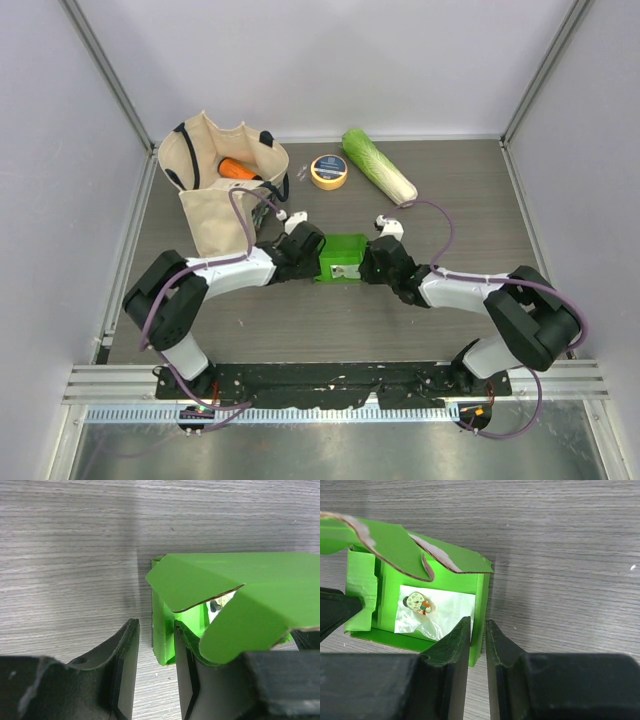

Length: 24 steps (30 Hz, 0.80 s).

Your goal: Fold the paper box

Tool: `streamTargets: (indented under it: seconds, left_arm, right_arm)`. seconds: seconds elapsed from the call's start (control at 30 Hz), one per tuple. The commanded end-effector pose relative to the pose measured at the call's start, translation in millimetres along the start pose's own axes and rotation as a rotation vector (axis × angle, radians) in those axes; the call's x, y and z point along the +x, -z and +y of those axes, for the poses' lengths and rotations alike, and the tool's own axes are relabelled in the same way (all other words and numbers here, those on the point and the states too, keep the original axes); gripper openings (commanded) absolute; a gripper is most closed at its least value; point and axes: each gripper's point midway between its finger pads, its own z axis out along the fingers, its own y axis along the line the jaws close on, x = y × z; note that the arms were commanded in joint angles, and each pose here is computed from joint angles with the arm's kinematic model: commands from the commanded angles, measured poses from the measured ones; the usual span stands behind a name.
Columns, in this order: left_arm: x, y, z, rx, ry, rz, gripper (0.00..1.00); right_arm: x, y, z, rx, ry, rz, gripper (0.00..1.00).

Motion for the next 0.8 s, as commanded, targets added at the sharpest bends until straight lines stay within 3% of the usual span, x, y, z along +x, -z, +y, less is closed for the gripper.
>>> streamTargets:
  seconds: [0.0,0.33,0.43,0.5,0.57,0.77]
  left_arm:
    - [-20,-3,-17,0.027,0.010,-0.065,0.37]
    - [-5,-17,-6,-0.095,-0.071,-0.040,0.16]
    - [3,-25,8,-0.218,-0.146,-0.034,0.00]
    - [-2,-29,15,-0.327,-0.207,-0.062,0.00]
    - [20,-37,35,-0.449,-0.309,-0.010,0.00]
    - [56,-53,48,-0.544,-0.454,0.027,0.00]
  right_arm:
    - [-29,-5,15,-0.026,-0.005,-0.089,0.24]
    - [-24,-11,21,-0.031,-0.008,-0.069,0.09]
    - [-19,-13,26,-0.038,-0.023,-0.057,0.06]
    - [-17,-15,25,-0.031,-0.040,-0.054,0.04]
    - [-16,-16,27,-0.033,-0.064,-0.055,0.03]
    - [-12,-17,34,-0.052,-0.121,-0.060,0.01]
